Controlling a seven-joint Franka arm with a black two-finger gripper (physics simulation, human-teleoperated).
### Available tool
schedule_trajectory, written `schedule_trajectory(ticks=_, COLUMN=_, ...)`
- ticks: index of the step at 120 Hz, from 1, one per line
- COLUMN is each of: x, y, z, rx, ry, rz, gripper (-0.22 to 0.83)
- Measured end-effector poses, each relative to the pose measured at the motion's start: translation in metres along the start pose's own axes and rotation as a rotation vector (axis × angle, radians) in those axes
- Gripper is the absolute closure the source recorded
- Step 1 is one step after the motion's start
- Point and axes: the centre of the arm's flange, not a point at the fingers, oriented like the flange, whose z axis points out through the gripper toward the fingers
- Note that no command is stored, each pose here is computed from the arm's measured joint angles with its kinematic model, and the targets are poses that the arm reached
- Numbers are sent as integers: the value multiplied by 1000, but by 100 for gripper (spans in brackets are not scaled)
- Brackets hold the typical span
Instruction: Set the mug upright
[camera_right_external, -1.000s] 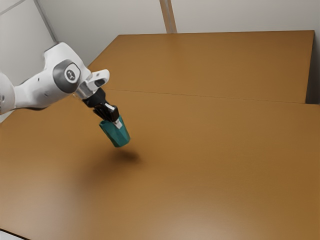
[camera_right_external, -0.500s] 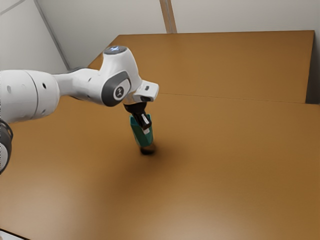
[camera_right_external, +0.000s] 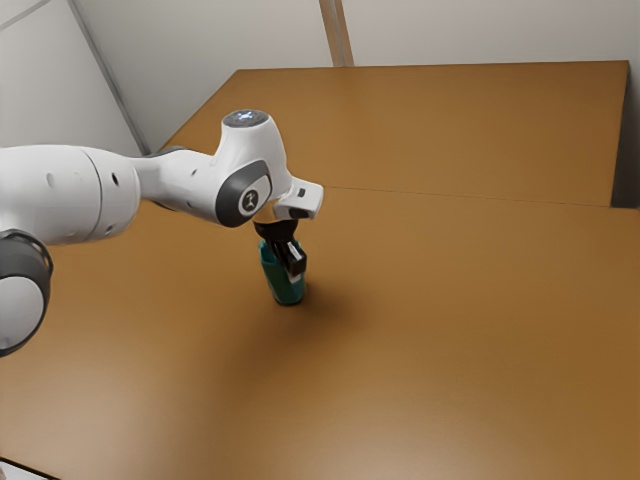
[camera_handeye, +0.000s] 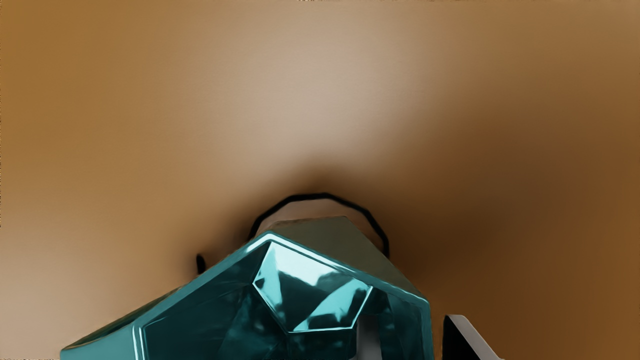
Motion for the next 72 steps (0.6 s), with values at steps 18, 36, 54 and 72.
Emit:
schedule_trajectory(ticks=18, x=-2, y=-1, z=-10, rx=6, ry=12, rz=-10, gripper=28)
schedule_trajectory(ticks=36, x=-10, y=-6, z=-50, rx=13, ry=60, rz=-32, gripper=14)
schedule_trajectory(ticks=54, x=-19, y=-27, z=-114, rx=26, ry=112, rz=-90, gripper=7)
schedule_trajectory(ticks=72, x=-29, y=-57, z=-187, rx=56, ry=141, rz=-157, gripper=3)
